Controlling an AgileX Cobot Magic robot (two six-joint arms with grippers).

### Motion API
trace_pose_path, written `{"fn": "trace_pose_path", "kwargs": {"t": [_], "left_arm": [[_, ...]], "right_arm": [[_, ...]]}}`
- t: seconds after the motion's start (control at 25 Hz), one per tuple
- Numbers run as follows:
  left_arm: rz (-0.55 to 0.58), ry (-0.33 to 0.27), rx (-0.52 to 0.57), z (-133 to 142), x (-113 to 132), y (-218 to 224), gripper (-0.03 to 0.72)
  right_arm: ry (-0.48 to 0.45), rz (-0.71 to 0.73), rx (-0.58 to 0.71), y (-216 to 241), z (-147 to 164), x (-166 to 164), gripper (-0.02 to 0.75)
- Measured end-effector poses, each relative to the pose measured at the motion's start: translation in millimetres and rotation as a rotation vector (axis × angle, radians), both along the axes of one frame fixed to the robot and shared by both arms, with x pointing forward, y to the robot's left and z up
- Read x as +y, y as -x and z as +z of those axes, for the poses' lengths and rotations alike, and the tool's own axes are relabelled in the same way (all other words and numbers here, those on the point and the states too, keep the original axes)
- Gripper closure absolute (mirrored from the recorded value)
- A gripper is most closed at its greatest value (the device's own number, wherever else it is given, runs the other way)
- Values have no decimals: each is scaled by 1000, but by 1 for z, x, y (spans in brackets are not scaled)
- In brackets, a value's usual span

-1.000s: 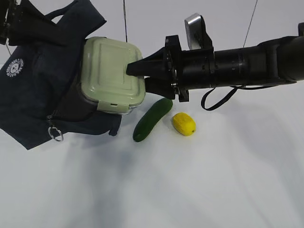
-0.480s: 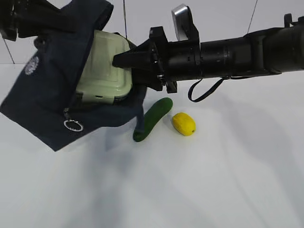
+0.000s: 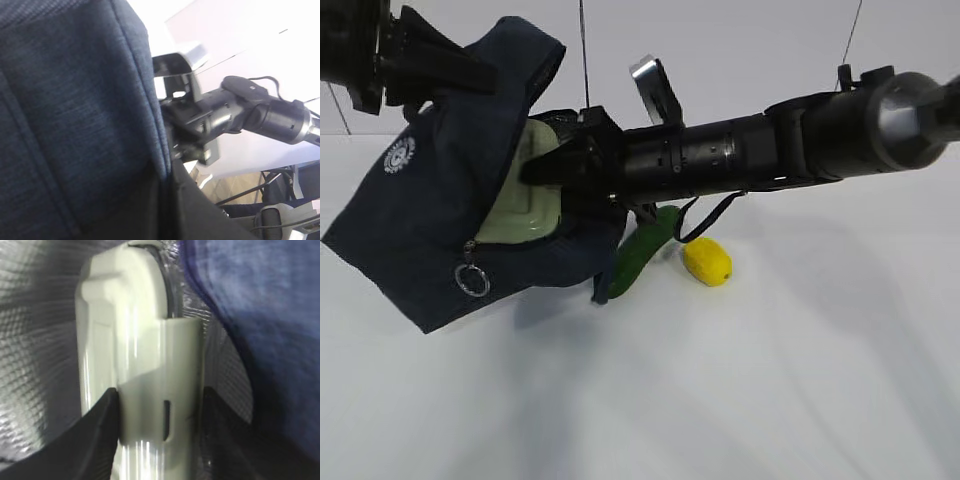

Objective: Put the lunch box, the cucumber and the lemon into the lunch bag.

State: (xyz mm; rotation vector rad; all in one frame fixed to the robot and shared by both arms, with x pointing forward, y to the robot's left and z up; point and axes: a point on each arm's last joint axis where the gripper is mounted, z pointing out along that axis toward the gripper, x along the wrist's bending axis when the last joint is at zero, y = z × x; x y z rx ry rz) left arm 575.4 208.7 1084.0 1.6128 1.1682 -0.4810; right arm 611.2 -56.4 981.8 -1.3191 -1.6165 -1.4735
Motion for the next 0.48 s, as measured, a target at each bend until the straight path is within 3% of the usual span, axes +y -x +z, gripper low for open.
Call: {"fn": "trace_pose_path", "kwargs": {"t": [0.16,0.48], "left_arm": [[1,-4,31,-14,0,-7,692],[31,-26,103,-51,1,-27,693]], "right_arm": [[9,-13,-17,-13,-7,10,390],[24,-33,78,-33,-48,22,390]]}}
